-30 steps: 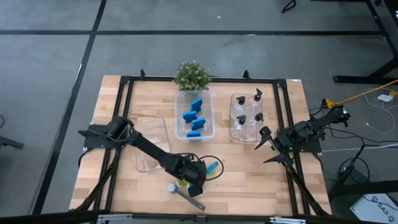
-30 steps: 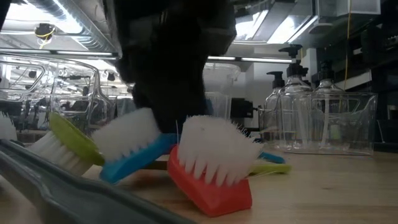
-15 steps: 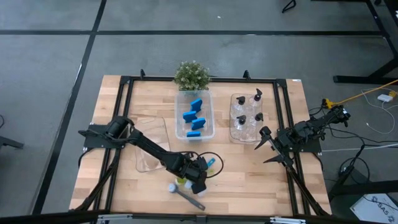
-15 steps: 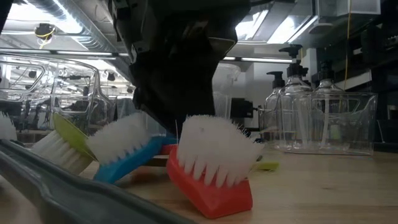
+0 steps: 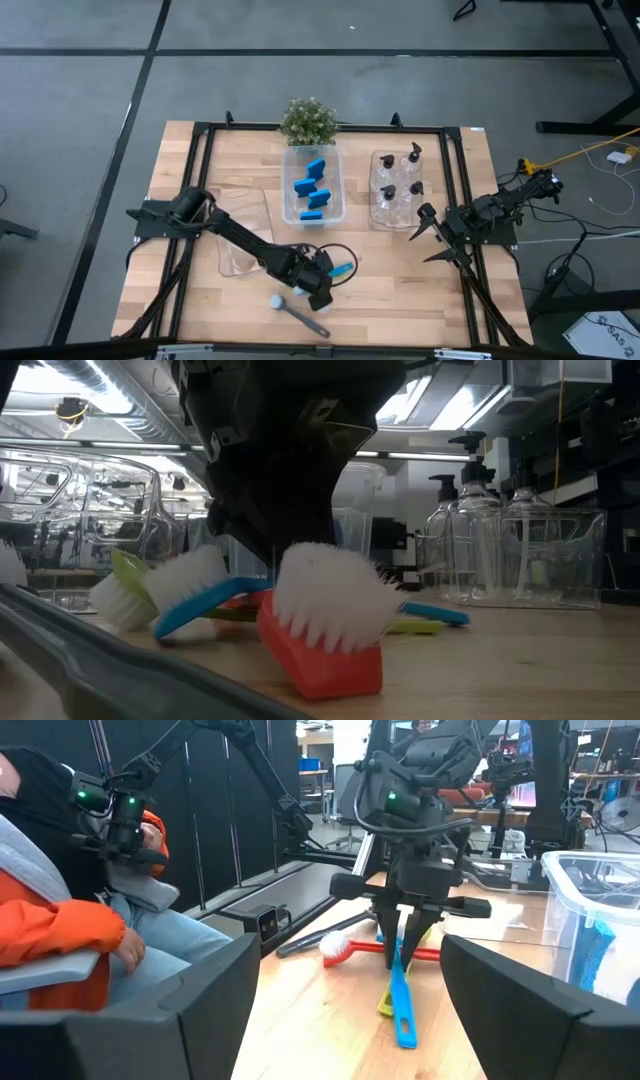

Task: Pick & Place Kitchen Sink Supplies
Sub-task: Put the blue brush into the left transparent bin

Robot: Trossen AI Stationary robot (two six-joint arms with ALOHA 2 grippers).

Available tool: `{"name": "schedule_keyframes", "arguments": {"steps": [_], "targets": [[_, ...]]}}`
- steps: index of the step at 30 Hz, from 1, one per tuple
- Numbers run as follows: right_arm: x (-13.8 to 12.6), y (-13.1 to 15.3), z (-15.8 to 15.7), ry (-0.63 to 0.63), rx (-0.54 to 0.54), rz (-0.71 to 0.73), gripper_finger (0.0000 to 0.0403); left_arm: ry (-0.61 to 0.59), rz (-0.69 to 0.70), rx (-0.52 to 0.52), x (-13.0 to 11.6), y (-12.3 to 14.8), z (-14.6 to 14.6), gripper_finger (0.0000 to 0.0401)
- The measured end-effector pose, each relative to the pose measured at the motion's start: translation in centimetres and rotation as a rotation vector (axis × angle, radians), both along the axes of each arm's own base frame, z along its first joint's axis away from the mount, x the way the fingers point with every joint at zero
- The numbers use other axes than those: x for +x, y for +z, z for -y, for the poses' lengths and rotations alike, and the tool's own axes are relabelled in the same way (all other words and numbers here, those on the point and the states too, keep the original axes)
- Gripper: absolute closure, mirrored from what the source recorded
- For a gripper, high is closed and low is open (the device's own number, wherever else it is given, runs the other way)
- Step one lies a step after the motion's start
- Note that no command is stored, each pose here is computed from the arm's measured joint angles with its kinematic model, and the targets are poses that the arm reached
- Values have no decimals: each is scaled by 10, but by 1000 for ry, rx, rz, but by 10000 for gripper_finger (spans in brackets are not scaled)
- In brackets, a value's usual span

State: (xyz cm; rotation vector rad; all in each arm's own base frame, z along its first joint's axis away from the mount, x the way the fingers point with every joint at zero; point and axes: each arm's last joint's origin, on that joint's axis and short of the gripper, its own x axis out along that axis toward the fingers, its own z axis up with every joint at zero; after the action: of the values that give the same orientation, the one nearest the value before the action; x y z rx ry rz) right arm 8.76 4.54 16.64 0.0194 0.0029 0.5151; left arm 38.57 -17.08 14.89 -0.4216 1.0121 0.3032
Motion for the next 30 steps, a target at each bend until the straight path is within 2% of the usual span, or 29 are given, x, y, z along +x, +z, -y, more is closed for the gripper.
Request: {"name": "schedule_keyframes", "arguments": {"steps": [7,17,24,30], "targets": [[0,0,0,0,0,0,95,15,54,53,-5,13,5,363],[0,0,0,0,1,0,95,14,132,66,-12,37,12,363],[0,0,0,0,1,-1,95,-7,203,102,-22,66,13,363],[0,0,0,0,0,0,95,-64,271,118,-34,101,8,363]]}}
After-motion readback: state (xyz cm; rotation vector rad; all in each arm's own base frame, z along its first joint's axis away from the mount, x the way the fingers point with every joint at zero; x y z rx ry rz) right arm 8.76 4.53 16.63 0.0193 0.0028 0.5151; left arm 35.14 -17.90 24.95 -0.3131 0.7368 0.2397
